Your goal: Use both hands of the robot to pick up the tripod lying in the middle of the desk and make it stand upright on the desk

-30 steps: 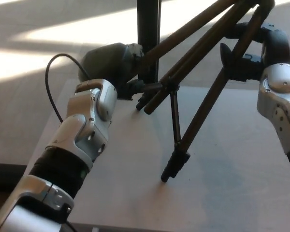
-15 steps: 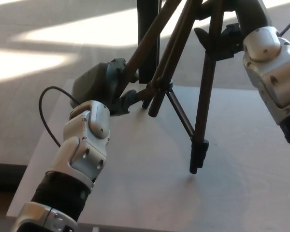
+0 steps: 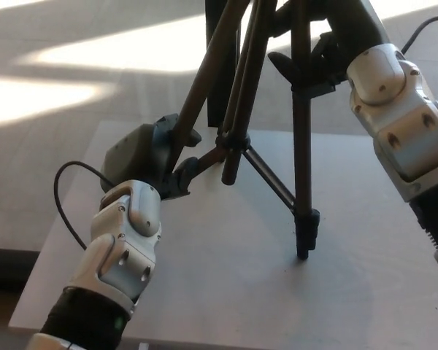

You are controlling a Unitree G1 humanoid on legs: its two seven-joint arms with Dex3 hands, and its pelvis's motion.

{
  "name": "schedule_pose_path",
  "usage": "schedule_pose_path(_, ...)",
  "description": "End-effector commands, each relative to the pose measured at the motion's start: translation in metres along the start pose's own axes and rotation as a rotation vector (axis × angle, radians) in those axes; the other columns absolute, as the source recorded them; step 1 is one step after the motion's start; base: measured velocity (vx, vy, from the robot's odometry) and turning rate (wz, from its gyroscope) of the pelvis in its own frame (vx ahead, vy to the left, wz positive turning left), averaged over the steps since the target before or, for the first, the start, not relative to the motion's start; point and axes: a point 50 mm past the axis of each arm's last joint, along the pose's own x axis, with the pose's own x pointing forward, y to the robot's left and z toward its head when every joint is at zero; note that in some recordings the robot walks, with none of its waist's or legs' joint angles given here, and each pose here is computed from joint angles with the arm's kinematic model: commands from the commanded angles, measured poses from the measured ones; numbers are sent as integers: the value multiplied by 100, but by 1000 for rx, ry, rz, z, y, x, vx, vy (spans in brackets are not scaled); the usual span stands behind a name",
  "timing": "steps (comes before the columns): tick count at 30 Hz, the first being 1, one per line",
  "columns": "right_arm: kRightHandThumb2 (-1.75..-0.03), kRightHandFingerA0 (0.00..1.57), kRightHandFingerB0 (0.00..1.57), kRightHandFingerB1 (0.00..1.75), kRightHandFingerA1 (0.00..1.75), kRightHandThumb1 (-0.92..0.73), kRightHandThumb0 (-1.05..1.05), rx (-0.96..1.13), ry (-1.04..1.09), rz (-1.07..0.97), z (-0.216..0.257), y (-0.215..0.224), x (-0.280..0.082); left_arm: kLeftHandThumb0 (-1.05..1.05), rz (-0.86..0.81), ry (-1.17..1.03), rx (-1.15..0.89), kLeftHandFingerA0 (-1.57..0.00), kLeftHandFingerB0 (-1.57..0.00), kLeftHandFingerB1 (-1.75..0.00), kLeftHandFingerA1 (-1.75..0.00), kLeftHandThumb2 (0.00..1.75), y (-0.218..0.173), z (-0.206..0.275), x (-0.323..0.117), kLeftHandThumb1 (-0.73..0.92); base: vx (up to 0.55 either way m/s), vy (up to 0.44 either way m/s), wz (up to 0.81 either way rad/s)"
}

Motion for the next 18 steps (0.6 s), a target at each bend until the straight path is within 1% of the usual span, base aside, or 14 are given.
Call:
schedule_pose_path(1,-113,122,103,125,139,-39,-39,-7,-1,31,-17,5,-7,-22,-59,41,-3,-78,-69,-86,-144,70,-6,-14,-5,69,0,0,0)
schedule_pose_path(2,-113,122,103,125,139,-39,-39,-8,-3,30,-16,4,-7,-22,-58,39,-3,-78,-69,-86,-144,70,-5,-13,-5,69,0,0,0)
schedule_pose_path(4,-114,123,98,121,139,-40,-39,22,9,43,-26,8,-11,-21,-65,43,50,-68,-63,-63,-79,70,-6,-16,-6,71,0,0,0)
schedule_pose_path(5,-115,121,98,120,137,-41,-37,20,17,48,-28,9,-12,-21,-64,41,57,-74,-65,-64,-84,70,-6,-17,-5,71,0,0,0)
schedule_pose_path(6,-124,95,82,152,175,-37,-30,23,31,54,-30,10,-13,-19,-66,43,54,-83,-66,-65,-97,73,-7,-18,-5,71,0,0,0)
schedule_pose_path(9,-119,92,80,155,175,-36,-31,33,41,66,-36,13,-17,-19,-70,52,49,-83,-68,-67,-98,76,-8,-20,-6,69,0,0,0)
schedule_pose_path(10,-116,103,74,144,175,-41,-29,26,42,67,-37,14,-18,-21,-69,59,44,-84,-63,-63,-95,74,-8,-20,-6,71,0,0,0)
schedule_pose_path(11,-117,89,85,135,175,-38,-31,19,55,81,-39,17,-21,-21,-70,71,34,-77,-60,-61,-92,71,-10,-20,-8,72,0,0,0)
schedule_pose_path(12,-117,88,84,132,175,-39,-28,18,56,83,-39,18,-22,-21,-73,70,32,-69,-61,-63,-86,72,-11,-20,-8,73,0,0,0)
schedule_pose_path(14,-112,89,83,130,175,-41,-29,7,51,89,-38,22,-24,-22,-81,78,15,-74,-63,-62,-89,72,-13,-22,-10,73,0,0,0)
schedule_pose_path(15,-117,88,85,124,174,-39,-29,0,38,88,-39,23,-25,-23,-87,89,13,-74,-64,-63,-91,74,-15,-22,-12,74,0,0,0)
schedule_pose_path(16,-114,108,94,118,158,-36,-35,-2,21,95,-41,27,-26,-23,-86,95,-10,-77,-65,-65,-101,75,-17,-22,-14,72,0,0,0)
schedule_pose_path(17,-114,108,94,118,158,-36,-35,0,20,93,-41,26,-26,-23,-85,93,-8,-77,-65,-65,-101,75,-17,-22,-13,72,0,0,0)
schedule_pose_path(18,-105,88,84,122,175,-46,-30,3,16,108,-41,28,-27,-24,-89,91,-17,-87,-64,-65,-122,71,-19,-23,-15,73,0,0,0)
